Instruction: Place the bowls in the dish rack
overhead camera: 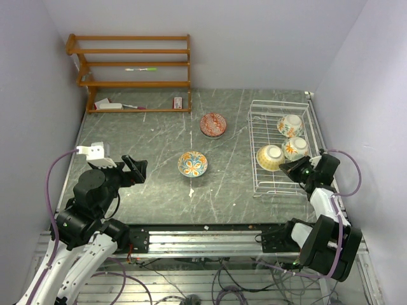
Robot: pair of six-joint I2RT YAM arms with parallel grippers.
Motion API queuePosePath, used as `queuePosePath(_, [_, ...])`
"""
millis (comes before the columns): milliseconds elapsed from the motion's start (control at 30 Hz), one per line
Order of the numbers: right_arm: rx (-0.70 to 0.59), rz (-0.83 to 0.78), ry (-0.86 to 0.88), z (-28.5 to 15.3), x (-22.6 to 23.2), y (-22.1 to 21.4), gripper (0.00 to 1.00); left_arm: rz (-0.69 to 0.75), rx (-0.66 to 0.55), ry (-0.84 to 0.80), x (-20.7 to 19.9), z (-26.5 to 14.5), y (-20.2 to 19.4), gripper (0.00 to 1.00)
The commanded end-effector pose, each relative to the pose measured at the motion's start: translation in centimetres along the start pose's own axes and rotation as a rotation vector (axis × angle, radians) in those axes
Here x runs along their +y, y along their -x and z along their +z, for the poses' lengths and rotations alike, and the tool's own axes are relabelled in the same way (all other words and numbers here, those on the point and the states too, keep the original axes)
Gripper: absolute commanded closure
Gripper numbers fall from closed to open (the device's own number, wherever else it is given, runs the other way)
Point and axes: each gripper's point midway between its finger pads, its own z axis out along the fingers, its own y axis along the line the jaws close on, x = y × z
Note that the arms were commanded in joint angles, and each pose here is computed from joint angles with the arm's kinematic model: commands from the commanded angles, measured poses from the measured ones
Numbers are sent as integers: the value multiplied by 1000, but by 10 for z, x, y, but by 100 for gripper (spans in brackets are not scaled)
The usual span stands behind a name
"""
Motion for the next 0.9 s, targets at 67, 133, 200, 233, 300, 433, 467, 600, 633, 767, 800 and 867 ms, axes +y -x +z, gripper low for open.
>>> queuePosePath(67, [0, -23, -39, -3, -7, 2, 95, -5, -22, -8, -4, -2, 9, 2])
queuePosePath(133, [-2, -36, -37, -4, -5, 5, 93, -5, -22, -8, -4, -2, 9, 2])
queuePosePath(200, [-10, -61, -31, -7, 2, 12, 90, -3, -21, -8, -4, -2, 9, 2])
queuePosePath(233, [-19, -80, -27, -9, 8, 18, 88, -3, -22, -8, -4, -2, 9, 2])
queuePosePath(300, [-35, -121, -26, -14, 16, 28, 83, -6, -24, -9, -4, -3, 10, 2])
queuePosePath(433, [-72, -193, -50, -22, 26, 47, 68, -6, -28, -8, -3, -3, 10, 2])
queuePosePath(467, [-83, -207, -57, -24, 27, 52, 64, -6, -28, -9, -4, -3, 10, 2])
queuePosePath(600, [-112, -247, -69, -27, 34, 66, 52, -5, -23, -9, -4, -2, 10, 2])
queuePosePath(633, [-119, -261, -79, -27, 35, 70, 51, -4, -22, -8, -4, -2, 9, 2])
queuePosePath(767, [-153, -322, -144, -28, 42, 81, 43, -5, -25, -10, -4, -3, 10, 2])
queuePosePath(800, [-157, -336, -147, -26, 46, 80, 42, -6, -28, -10, -4, -3, 11, 2])
queuePosePath(867, [-151, -375, -170, -19, 55, 76, 40, -9, -32, -11, -4, -4, 11, 2])
